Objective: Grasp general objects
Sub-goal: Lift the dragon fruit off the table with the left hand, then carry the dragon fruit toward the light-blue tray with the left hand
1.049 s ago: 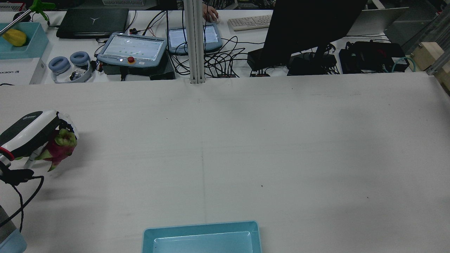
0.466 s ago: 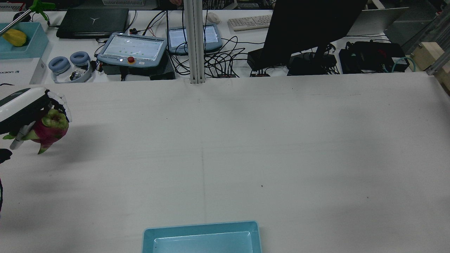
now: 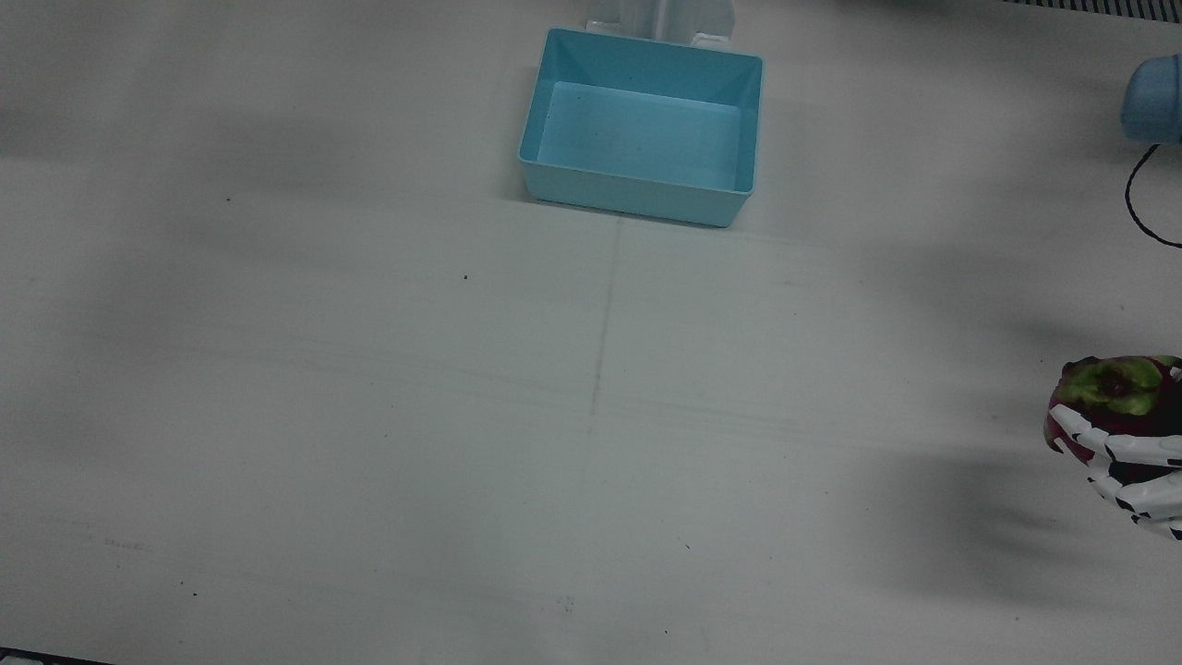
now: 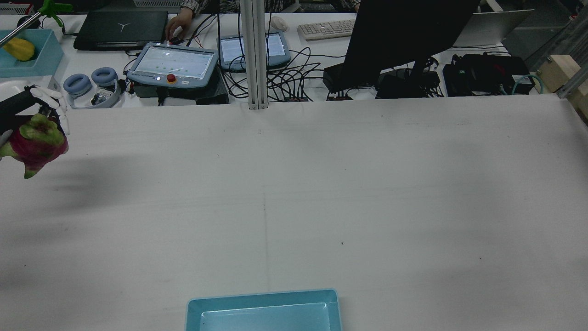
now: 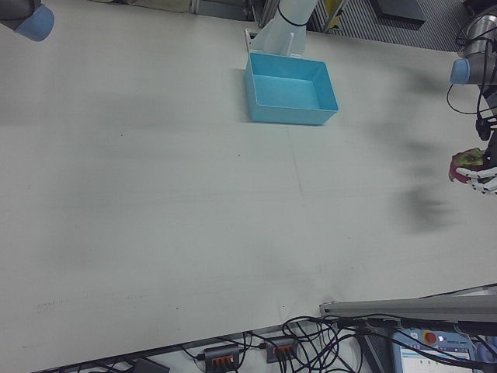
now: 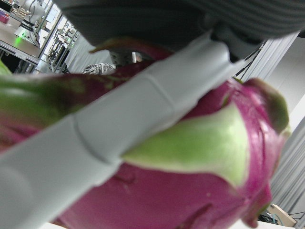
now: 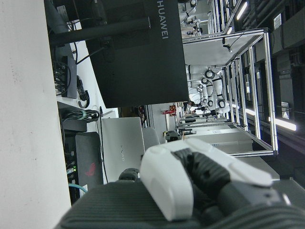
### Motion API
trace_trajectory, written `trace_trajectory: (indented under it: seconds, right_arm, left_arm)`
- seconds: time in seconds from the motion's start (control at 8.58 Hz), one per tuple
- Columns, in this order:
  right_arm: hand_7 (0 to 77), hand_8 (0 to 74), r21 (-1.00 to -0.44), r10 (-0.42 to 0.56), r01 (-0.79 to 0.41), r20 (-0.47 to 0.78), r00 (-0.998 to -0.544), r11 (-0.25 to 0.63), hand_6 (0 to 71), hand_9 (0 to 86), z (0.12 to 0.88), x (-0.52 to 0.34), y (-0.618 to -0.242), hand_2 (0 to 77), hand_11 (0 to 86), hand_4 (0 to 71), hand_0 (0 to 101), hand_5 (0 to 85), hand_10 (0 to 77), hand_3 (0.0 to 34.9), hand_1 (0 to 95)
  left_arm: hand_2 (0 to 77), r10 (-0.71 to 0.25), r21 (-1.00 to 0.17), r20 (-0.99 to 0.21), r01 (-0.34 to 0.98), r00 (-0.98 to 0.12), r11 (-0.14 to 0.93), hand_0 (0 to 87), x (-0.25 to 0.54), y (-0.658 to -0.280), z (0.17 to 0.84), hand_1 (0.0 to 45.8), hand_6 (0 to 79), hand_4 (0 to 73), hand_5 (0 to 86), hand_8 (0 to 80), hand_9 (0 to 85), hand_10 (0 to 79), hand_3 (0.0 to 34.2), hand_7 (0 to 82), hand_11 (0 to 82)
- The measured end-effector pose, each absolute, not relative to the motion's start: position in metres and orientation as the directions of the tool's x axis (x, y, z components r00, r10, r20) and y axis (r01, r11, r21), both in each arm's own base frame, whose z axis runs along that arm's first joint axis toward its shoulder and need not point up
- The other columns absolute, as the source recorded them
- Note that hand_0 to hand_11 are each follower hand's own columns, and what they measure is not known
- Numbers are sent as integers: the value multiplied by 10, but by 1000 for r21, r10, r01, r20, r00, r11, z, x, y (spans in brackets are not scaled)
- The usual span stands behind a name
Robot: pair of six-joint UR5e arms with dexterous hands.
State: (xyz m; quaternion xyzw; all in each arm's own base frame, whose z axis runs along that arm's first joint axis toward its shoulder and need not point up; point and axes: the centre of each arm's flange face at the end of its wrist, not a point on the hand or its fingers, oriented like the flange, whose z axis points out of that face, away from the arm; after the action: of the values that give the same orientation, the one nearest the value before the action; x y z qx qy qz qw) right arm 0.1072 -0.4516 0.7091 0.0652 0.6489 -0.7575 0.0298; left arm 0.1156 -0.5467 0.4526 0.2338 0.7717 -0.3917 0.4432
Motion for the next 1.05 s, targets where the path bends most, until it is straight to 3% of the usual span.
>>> trace_trajectory:
  seconds: [0.58,0.7,0.82,1.05]
  right_arm:
    - [0,0,-979,39,130,-137,-990,-156,0,5,709,107,-452,774,5,0,0,0,0,0,949]
    - [0,0,-979,39,130,-137,-990,-156,0,5,709,107,-452,774,5,0,0,0,0,0,949]
    - [0,0,-979,39,130,-137,-990,-156,0,5,709,107,-452,774,5,0,0,0,0,0,949]
    - [0,0,-979,39,130,-137,-990,-156,0,5,709,107,-452,774,5,0,0,0,0,0,949]
  left_arm:
    - [5,-5,-423,-789,538,-614,729,799,109,-530,406,0,480,644,273,562,491,251,0,676,714]
    - [5,-16,-426,-768,492,-641,759,797,117,-522,391,0,480,644,273,562,491,311,0,676,327]
    - [5,-39,-426,-749,435,-661,794,798,136,-511,377,0,480,644,273,562,491,278,0,676,27]
    - [5,-83,-421,-714,331,-696,845,798,172,-493,356,0,480,644,273,567,491,278,0,676,322]
